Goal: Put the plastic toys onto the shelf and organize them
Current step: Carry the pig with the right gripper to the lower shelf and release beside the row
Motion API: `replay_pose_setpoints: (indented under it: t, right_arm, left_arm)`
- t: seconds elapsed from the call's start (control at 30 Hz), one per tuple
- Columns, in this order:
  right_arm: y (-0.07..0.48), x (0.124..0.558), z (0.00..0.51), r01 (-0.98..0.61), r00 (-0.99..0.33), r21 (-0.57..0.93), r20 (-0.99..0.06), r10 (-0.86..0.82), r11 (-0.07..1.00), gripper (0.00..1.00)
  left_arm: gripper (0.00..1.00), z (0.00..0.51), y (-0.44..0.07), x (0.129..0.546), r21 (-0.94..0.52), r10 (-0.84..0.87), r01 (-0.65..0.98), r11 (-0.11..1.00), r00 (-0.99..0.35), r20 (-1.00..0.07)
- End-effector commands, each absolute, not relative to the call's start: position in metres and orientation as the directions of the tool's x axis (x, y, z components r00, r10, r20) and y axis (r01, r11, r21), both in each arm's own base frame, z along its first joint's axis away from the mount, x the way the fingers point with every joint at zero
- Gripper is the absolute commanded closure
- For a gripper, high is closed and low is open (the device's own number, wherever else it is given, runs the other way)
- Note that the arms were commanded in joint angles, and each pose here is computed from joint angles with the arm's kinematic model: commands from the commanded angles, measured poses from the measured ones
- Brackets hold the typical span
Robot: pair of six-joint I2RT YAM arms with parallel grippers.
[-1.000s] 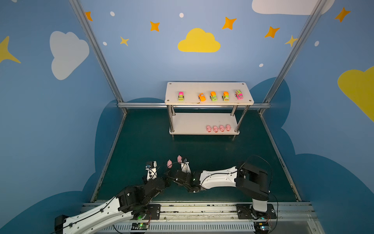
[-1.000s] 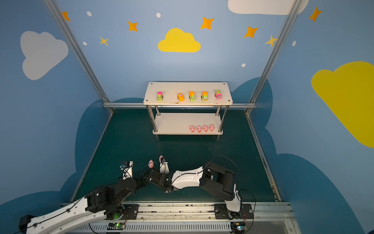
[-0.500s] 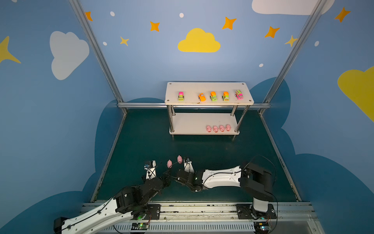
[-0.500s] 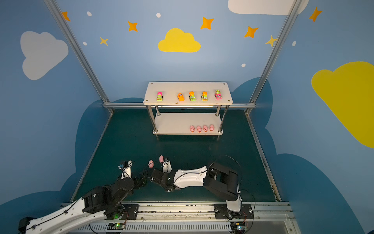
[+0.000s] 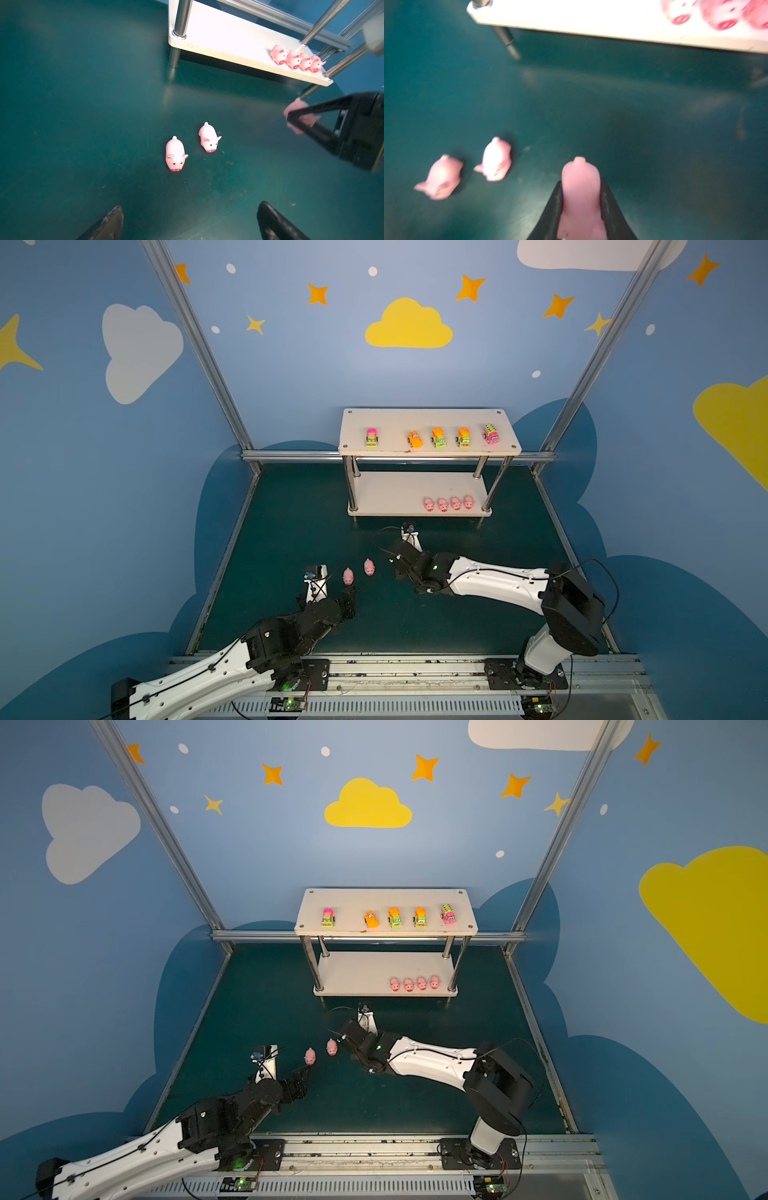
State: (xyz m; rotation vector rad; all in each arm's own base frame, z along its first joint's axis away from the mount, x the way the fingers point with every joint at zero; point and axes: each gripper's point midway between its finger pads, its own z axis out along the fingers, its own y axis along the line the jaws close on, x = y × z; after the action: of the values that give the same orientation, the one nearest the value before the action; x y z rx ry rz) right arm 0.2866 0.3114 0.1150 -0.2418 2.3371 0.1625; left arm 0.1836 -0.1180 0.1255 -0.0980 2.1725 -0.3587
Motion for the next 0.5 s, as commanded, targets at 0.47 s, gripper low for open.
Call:
replay_pose_setpoints:
  t: [0.47]
  right_arm:
    - [0.301,0.423,0.137,-0.216,-0.661,0.092,-0.747,-0.076,0.972,0.75]
  left_arm:
    - [0.00,0.147,-0.137,0.234,-0.284,-0.195,0.065,0.957,-0.579,-0.792]
